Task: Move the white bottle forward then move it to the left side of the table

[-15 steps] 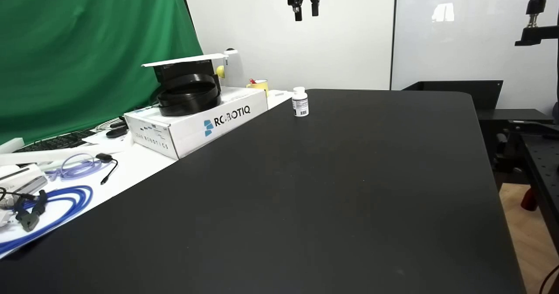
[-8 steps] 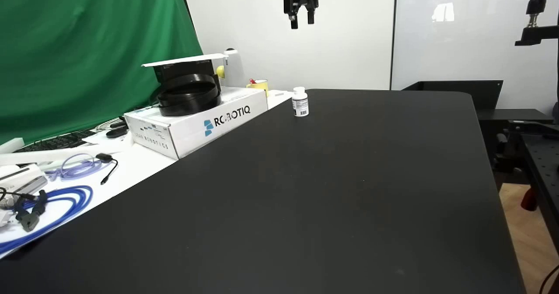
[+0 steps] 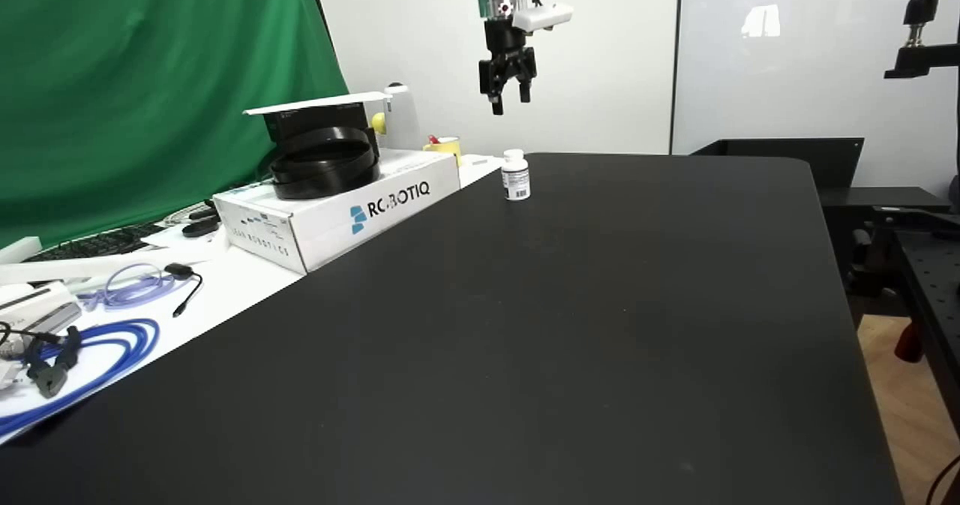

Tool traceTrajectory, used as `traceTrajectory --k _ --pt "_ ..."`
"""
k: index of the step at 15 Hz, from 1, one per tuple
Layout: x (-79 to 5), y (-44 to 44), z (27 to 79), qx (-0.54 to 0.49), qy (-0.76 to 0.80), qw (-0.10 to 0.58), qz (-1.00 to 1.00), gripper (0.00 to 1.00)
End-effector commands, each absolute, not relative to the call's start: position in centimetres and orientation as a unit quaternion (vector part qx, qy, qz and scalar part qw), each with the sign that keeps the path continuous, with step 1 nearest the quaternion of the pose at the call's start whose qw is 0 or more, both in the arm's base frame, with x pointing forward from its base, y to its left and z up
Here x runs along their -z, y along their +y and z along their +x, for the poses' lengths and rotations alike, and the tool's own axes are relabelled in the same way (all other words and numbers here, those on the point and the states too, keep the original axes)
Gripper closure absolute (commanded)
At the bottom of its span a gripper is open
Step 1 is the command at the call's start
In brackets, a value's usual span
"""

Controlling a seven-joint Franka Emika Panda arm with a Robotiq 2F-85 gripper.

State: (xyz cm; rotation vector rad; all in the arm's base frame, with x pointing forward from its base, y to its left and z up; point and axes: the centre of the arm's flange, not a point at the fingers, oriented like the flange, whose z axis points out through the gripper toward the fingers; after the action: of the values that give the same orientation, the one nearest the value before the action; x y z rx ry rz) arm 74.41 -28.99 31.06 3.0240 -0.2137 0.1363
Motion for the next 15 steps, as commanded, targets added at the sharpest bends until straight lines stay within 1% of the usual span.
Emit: traceTrajectory --k 1,15 --pt "-29.2 -31.2 78.2 -0.04 -0.096 0.052 0.993 0.0" --pt "-24.1 -30.6 77.9 -0.008 -0.095 0.025 0.995 0.0"
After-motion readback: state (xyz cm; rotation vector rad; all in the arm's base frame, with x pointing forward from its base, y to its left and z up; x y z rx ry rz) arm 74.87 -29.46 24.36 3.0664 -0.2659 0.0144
